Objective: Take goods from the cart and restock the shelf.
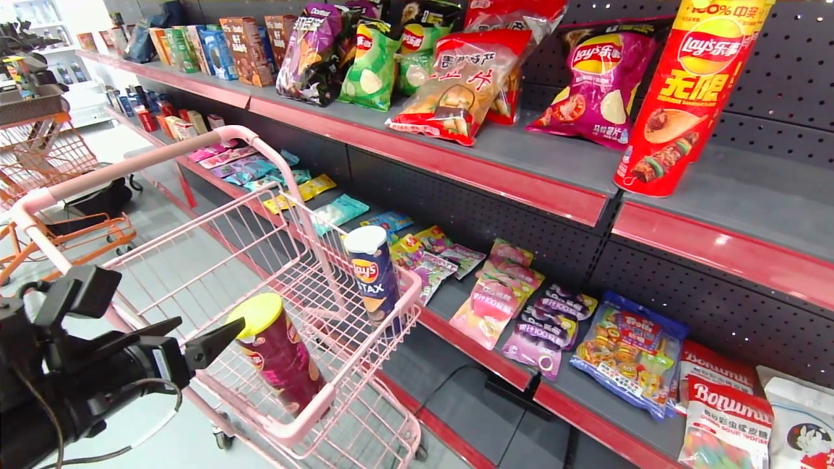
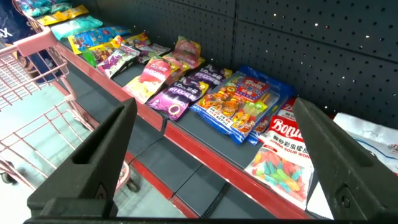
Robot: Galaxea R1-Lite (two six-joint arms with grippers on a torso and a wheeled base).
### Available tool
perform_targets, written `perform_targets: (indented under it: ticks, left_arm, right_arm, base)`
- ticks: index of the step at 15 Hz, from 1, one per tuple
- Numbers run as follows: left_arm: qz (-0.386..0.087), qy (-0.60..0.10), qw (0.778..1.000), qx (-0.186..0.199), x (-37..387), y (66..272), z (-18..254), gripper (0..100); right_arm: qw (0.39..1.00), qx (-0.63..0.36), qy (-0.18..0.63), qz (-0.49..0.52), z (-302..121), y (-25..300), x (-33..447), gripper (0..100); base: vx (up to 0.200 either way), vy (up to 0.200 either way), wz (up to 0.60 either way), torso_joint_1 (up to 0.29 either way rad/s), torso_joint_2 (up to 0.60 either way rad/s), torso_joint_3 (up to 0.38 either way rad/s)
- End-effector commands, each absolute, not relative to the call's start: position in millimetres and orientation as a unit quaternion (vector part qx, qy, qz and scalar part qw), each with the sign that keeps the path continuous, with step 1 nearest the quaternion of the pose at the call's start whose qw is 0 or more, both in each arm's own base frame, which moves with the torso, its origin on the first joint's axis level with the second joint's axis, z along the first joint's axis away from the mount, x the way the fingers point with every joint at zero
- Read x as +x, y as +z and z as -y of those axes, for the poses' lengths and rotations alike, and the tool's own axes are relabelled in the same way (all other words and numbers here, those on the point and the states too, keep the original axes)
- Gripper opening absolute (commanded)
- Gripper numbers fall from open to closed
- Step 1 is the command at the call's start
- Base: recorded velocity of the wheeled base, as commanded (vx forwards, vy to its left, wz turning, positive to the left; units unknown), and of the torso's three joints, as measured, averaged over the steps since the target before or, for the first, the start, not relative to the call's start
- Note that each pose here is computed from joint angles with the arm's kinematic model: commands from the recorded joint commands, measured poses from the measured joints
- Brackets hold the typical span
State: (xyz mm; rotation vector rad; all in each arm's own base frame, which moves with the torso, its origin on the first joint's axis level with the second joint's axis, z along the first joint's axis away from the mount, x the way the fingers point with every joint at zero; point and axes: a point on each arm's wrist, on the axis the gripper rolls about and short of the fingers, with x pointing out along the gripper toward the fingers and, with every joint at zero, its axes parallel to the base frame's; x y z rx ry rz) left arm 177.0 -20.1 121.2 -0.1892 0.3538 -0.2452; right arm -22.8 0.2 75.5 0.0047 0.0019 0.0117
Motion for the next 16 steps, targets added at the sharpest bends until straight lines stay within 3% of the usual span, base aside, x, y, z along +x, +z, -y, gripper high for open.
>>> perform_targets:
  ticks: [1, 9, 16]
  left_arm:
    - [-0.216, -0.141, 0.962, -0.09, 187, 105, 30, 100]
    - [-0.222, -0.163, 0.958, -0.083, 196, 96, 42, 100]
    - [-0.18, -0.174, 0.964, -0.083, 186, 113, 40, 100]
  right_arm:
    - [1.0, 0.002, 0.007, -0.002, 0, 76, -23, 100]
    - [1.0, 0.002, 0.006, -0.002, 0, 76, -23, 100]
    - [1.0, 0.003, 0.008, -0.002, 0, 76, -23, 100]
  base:
    - [0.0, 0.0, 0.0, 0.0, 0.0, 0.0]
    - [0.0, 0.0, 0.0, 0.0, 0.0, 0.0]
    - [0.0, 0.0, 0.0, 0.0, 0.0, 0.0]
